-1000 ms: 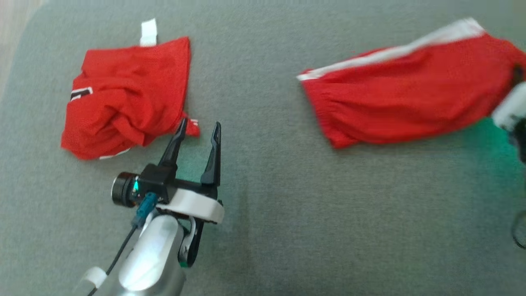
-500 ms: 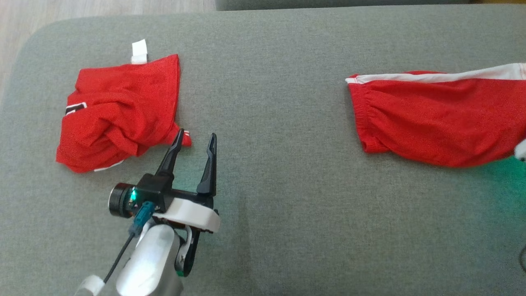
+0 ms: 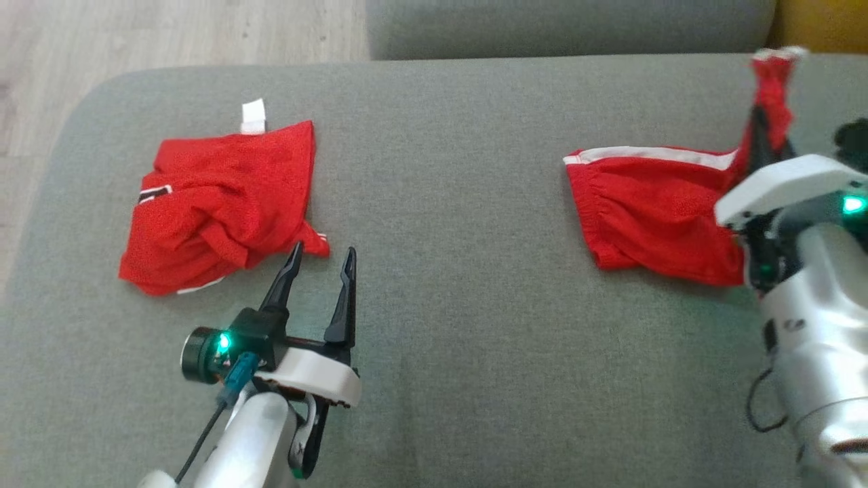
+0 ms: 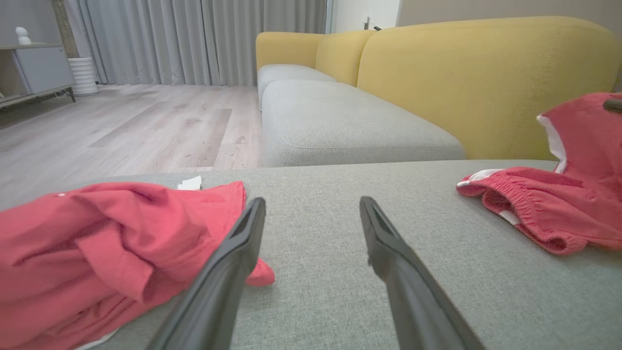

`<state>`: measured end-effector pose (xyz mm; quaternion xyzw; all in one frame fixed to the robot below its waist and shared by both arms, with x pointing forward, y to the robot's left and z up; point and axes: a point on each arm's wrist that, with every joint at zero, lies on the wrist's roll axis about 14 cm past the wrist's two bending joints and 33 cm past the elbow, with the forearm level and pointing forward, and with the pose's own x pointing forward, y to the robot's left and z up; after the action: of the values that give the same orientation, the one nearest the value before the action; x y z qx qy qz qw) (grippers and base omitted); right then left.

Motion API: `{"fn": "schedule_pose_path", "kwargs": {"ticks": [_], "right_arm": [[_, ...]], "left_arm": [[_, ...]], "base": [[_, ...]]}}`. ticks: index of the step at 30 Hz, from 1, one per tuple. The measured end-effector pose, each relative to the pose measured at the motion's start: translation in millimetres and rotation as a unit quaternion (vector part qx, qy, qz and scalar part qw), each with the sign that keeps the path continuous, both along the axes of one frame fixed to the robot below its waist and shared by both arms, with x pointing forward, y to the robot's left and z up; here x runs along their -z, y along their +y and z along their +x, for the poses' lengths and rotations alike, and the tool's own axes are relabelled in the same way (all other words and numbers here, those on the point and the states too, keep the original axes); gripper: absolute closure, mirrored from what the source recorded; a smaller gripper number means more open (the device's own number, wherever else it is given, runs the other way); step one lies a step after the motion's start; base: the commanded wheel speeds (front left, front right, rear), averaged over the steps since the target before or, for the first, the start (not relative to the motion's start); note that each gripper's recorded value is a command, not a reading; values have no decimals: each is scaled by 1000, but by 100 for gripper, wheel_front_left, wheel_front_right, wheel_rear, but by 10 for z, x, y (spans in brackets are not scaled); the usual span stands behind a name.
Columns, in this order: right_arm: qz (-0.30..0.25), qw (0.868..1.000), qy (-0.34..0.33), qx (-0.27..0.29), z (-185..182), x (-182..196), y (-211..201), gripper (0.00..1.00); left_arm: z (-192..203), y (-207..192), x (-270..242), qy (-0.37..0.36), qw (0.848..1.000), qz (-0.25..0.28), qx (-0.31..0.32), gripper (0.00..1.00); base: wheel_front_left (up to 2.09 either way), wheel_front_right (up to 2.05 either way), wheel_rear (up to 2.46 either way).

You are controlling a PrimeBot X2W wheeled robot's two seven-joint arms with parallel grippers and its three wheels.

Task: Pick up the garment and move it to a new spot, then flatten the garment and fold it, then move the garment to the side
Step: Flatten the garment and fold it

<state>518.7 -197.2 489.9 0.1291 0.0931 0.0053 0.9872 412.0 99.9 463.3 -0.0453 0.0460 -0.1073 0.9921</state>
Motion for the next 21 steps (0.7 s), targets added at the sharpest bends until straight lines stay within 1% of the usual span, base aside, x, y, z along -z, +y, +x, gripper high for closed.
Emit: {"fn": "schedule_pose_path", "kwargs": {"ticks": [5, 12, 16, 20, 21], "right_arm": [[22, 997, -10, -69, -67, -52, 543, 100], [4, 985, 20, -170, -330, 180, 1170, 100], [-20, 978, 39, -204, -454, 336, 1303, 100], [-62, 971, 55, -224, -565, 516, 1294, 100], [-76, 969, 59, -227, -596, 566, 1274, 88]], "left_arm": [[-54, 87, -51, -6, 1000, 1, -11, 0], [-163, 230, -12, 0, 1000, 4, -30, 0], [-194, 253, 16, 5, 999, 4, -34, 0], [-189, 233, 27, 6, 999, 5, -32, 0], [-187, 219, 27, 6, 1000, 5, -30, 0]], "base": [[0, 0, 0], [0, 0, 0], [0, 0, 0], [0, 0, 0], [0, 0, 0]]}}
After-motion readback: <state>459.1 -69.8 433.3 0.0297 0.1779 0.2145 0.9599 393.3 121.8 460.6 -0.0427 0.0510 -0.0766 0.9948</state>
